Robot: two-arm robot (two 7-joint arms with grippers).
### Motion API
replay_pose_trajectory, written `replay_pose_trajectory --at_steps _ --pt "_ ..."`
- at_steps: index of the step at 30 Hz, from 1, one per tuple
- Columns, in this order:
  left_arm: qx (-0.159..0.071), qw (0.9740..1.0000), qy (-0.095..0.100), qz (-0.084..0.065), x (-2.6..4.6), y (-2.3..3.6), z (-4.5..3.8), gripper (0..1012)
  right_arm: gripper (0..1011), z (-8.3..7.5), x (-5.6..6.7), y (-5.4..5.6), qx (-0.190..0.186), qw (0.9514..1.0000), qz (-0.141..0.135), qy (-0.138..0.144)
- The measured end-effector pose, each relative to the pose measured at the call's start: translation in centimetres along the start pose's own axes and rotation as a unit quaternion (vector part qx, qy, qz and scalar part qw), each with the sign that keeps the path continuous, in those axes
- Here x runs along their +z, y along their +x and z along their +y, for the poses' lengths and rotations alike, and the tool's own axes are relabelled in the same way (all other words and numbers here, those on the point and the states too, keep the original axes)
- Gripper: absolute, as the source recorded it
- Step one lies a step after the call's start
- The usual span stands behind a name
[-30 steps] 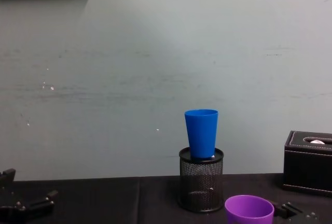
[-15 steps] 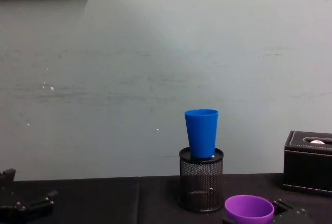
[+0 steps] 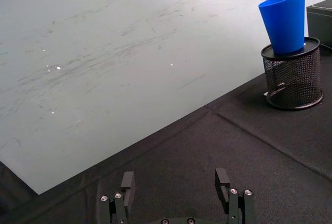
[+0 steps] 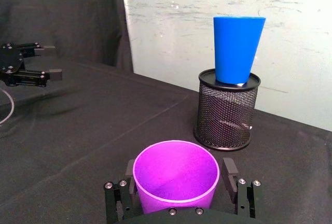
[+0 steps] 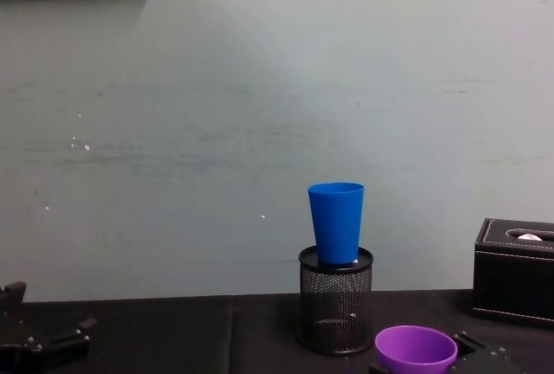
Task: Pick up one cup with a gripper and tap it against the other cup.
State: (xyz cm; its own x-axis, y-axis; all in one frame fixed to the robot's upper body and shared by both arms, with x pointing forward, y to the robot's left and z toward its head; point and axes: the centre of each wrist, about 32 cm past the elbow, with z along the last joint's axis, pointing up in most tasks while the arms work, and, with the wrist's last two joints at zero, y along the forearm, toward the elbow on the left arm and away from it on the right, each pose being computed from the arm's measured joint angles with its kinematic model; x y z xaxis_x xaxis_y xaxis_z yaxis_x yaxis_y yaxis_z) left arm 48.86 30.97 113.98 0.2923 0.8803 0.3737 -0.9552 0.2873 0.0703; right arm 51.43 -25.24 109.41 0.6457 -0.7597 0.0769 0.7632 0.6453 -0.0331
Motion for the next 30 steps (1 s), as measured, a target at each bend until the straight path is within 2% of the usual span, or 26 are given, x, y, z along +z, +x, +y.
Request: replay_pose_trajectory --at_steps 14,20,21,30 --pt "0.0 1.0 0.0 0.0 0.0 0.0 0.0 1011 998 -0.02 0.02 -0.02 -0.001 1.0 0.0 0.001" --pt "0.0 1.0 0.0 0.0 0.0 0.0 0.0 1011 868 -0.04 0.02 -0.02 -0.001 1.0 0.0 0.0" --pt "0.0 1.0 0.0 0.0 0.0 0.0 0.0 1011 820 -0.05 0.02 -0.02 -0.001 1.0 0.0 0.0" --pt "0.0 1.0 0.0 0.0 0.0 0.0 0.0 1012 746 -0.06 0.03 -0.01 -0.001 1.0 0.0 0.0"
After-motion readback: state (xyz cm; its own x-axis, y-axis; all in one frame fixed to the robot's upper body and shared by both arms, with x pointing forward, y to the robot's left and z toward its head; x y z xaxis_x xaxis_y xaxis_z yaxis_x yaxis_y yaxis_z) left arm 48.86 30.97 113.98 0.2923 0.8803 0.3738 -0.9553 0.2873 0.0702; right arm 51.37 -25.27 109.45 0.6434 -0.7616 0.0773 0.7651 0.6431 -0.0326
